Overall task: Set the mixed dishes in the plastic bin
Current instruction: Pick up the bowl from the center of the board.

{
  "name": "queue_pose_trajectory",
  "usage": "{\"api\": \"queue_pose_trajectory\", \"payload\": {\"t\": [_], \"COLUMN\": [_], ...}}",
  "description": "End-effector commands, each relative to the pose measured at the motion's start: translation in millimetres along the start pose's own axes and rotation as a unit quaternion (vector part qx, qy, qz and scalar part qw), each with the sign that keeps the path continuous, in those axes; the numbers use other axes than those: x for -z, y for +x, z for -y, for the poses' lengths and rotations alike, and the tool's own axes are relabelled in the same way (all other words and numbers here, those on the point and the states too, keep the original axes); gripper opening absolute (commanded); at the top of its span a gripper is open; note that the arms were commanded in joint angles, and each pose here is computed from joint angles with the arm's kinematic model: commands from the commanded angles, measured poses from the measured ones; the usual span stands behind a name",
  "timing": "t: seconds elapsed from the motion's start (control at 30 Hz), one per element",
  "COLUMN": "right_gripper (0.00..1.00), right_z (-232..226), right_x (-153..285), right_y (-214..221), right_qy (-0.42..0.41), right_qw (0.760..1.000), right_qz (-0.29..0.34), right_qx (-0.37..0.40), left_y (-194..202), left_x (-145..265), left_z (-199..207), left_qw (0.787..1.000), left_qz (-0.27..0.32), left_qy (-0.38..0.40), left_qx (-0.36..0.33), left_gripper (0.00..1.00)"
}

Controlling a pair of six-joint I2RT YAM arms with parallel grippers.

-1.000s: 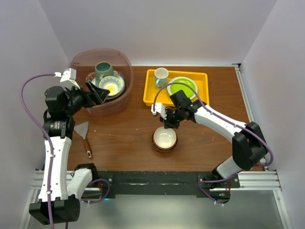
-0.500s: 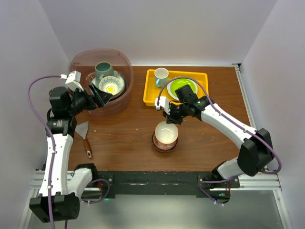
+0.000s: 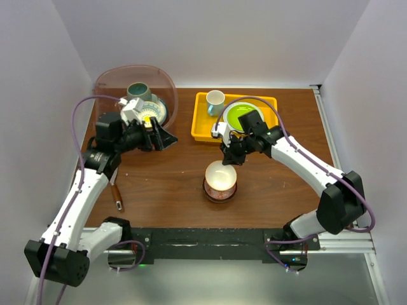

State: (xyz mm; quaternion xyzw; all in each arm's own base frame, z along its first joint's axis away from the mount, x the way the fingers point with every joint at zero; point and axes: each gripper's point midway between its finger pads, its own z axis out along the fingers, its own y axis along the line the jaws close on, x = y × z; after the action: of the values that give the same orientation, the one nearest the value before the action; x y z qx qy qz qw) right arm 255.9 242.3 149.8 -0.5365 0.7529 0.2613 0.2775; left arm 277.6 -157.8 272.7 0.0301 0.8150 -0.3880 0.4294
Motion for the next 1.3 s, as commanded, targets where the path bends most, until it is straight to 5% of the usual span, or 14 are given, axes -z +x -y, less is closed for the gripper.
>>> {"api": "queue_pose_trajectory", "payload": {"t": [0.0,0.43,1.27], "right_gripper": [0.00,0.00,0.00], "right_z": [-3,-2,-3], "right_x": [20,18,16], "right_y": [-37,-36,-33], "right_qy": [-0.002,-0.007,-0.008], "right_qw": [0.998,0.997,0.997], "right_qz": [0.062,0.069,0.067], "right_qx": [-0.015,-0.043,-0.046], "left_y": [-4,49,81], "left_x": [-11,-47,-69], "left_z": [21,44,58], "left_qw": [1.000,0.998,0.996], "left_qz": [0.001,-0.055,-0.086], "left_qy": [-0.002,-0.035,-0.032], "left_qx": [-0.008,0.011,0.011], "left_gripper": [1.00,1.00,1.00]}}
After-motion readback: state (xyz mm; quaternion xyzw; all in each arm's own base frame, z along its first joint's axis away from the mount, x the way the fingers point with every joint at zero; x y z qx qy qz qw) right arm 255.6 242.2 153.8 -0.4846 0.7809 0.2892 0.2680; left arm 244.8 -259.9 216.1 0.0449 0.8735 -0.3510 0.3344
